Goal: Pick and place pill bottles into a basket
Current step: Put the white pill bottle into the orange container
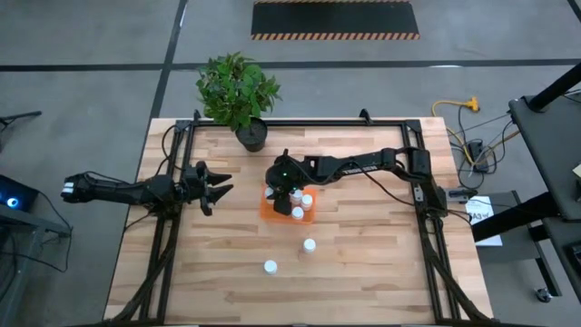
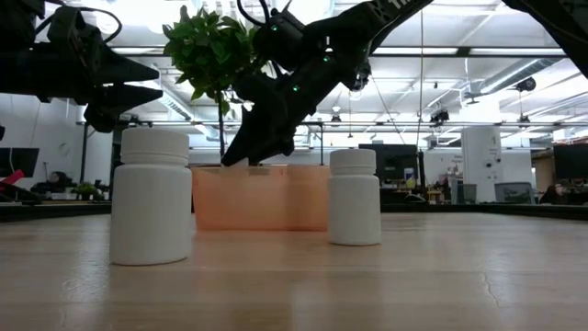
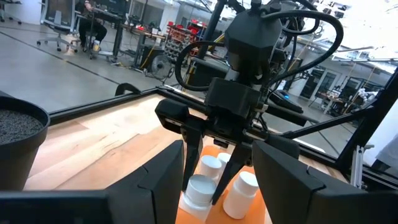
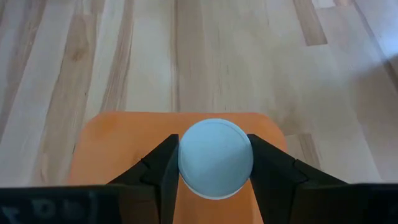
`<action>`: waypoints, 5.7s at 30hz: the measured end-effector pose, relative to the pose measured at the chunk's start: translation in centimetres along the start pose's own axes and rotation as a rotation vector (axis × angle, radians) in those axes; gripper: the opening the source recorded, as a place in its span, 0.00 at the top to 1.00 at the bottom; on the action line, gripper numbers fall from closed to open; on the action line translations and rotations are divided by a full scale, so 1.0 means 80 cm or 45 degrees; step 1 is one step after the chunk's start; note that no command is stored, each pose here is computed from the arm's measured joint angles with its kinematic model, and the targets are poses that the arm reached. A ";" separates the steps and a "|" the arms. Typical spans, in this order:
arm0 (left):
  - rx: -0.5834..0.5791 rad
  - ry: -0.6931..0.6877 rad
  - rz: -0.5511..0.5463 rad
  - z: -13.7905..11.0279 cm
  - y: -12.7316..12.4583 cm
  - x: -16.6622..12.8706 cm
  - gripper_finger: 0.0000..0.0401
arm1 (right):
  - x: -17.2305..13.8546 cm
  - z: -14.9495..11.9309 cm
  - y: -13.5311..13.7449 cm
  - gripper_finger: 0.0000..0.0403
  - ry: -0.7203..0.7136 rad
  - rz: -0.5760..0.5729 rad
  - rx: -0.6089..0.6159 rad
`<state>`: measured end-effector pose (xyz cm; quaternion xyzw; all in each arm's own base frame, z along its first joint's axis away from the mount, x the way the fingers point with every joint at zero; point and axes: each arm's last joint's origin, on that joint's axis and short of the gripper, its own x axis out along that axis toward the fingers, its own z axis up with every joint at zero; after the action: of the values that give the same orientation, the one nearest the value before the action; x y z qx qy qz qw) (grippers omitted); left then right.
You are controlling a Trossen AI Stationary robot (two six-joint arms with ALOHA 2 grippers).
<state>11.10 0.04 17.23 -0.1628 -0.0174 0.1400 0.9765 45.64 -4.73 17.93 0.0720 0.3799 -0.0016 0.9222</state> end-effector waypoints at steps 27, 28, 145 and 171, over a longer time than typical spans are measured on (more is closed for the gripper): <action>0.000 0.000 0.000 0.000 0.000 0.000 0.57 | -0.026 0.011 0.005 0.43 -0.004 0.015 -0.060; 0.000 0.000 0.000 0.000 0.000 0.000 0.57 | -0.031 0.013 0.007 0.42 -0.010 0.038 -0.078; 0.004 0.010 0.004 -0.001 0.000 0.001 0.57 | 0.034 -0.018 0.227 0.65 0.174 0.448 -0.497; 0.005 0.012 0.004 -0.001 0.000 0.001 0.57 | -0.063 0.097 0.108 0.65 0.131 0.146 -0.213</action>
<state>11.17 0.03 17.13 -0.1614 -0.0121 0.1409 0.9767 47.99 2.55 28.09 0.0164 0.4206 0.0865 0.9029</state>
